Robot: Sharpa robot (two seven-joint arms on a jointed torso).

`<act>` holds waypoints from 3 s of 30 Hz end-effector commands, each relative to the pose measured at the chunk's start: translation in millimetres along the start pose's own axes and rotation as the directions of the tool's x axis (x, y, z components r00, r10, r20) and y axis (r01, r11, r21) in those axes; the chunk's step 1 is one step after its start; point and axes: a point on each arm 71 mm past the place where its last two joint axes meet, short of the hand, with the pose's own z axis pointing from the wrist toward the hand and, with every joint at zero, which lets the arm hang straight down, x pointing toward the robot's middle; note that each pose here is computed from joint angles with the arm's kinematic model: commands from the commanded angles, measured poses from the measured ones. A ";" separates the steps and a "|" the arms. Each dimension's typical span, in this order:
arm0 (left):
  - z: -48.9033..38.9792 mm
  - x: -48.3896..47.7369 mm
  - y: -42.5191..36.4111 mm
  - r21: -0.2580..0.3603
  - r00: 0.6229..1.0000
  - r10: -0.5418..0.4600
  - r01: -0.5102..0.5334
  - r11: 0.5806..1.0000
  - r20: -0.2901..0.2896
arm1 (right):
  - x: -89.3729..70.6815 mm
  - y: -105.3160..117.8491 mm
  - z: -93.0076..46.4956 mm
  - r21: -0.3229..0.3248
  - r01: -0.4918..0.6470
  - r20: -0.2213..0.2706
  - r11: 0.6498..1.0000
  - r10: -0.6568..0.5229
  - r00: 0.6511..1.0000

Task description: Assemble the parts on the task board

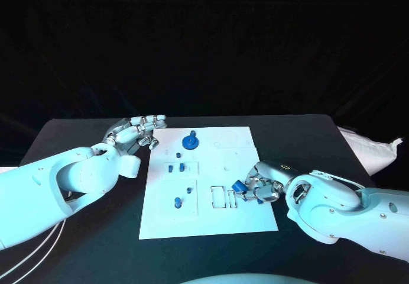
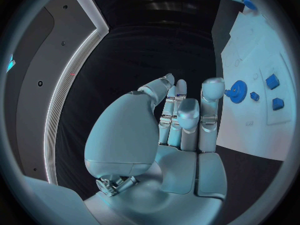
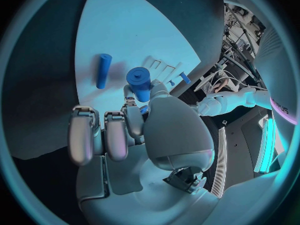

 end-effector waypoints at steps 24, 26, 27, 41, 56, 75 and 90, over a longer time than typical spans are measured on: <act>-0.5 3.7 2.3 -0.012 0.999 -0.009 0.009 1.000 -0.033 | 22.6 31.2 13.1 -0.009 -0.108 -0.156 0.994 0.105 0.982; -0.6 3.6 2.4 -0.013 0.999 -0.009 0.009 1.000 -0.033 | 23.5 31.7 14.1 -0.004 -0.097 -0.158 0.995 0.095 0.983; -0.6 3.6 2.4 -0.013 0.999 -0.009 0.009 1.000 -0.034 | 23.9 31.9 14.6 -0.002 -0.092 -0.159 0.996 0.090 0.983; -0.7 3.7 2.5 -0.015 0.999 -0.010 0.009 1.000 -0.035 | 22.1 36.1 19.2 -0.028 -0.022 -0.097 0.999 0.020 0.995; -0.9 3.6 3.3 -0.018 0.999 -0.011 0.011 1.000 -0.038 | 22.9 38.8 17.7 -0.046 0.011 -0.103 0.999 -0.015 0.995; -2.0 1.4 3.3 -0.021 0.999 -0.010 0.009 1.000 -0.033 | 14.1 30.4 9.2 -0.073 -0.111 -0.079 0.991 0.105 0.991; -0.9 2.1 4.1 -0.021 0.999 -0.011 0.010 1.000 -0.034 | -29.0 -23.0 -9.7 -0.042 -0.093 -0.059 0.995 0.090 0.994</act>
